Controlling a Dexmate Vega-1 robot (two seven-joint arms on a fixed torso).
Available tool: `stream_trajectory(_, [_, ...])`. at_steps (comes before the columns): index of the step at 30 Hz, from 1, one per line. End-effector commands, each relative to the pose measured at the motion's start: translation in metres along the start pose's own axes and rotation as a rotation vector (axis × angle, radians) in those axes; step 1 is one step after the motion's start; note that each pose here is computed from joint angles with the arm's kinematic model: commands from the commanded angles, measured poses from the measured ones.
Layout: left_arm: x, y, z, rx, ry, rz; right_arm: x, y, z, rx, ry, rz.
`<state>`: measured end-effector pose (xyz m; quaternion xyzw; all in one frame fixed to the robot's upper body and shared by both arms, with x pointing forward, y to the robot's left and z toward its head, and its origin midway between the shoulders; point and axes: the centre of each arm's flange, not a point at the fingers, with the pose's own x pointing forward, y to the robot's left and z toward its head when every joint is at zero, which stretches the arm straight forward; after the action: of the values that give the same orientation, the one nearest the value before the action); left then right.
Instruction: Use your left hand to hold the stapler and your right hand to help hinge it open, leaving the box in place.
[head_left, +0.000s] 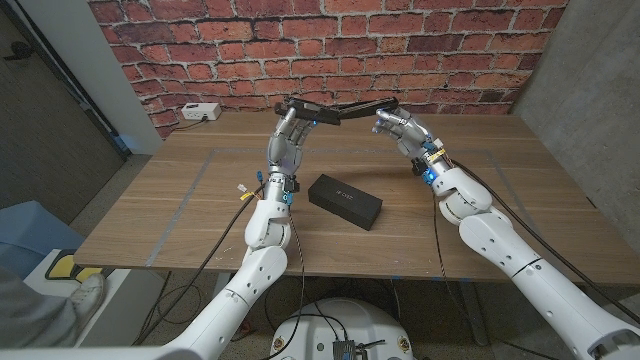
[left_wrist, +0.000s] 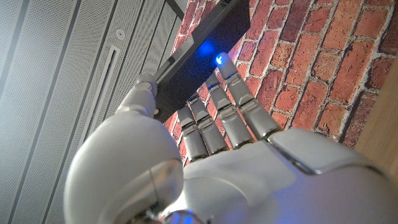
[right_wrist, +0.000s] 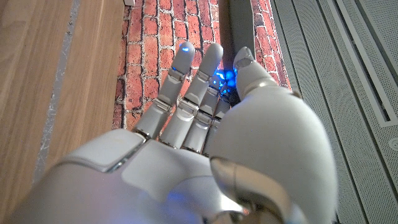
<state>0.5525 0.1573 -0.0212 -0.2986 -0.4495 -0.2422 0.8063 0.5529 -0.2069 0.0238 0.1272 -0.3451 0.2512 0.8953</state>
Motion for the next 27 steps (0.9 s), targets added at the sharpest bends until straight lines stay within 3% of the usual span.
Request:
stream_trajectory(1, [0.003, 0.003, -0.008, -0.048, 0.006, -0.040, -0.007, 0.003, -0.007, 0.031, 0.017, -0.004])
stream_trajectory(8, [0.004, 0.000, -0.018, -0.085, 0.008, -0.056, -0.010, -0.001, -0.010, 0.071, 0.022, -0.015])
stream_trajectory(27, [0.014, 0.006, -0.022, -0.204, 0.022, -0.109, 0.001, 0.007, -0.023, 0.196, 0.043, 0.021])
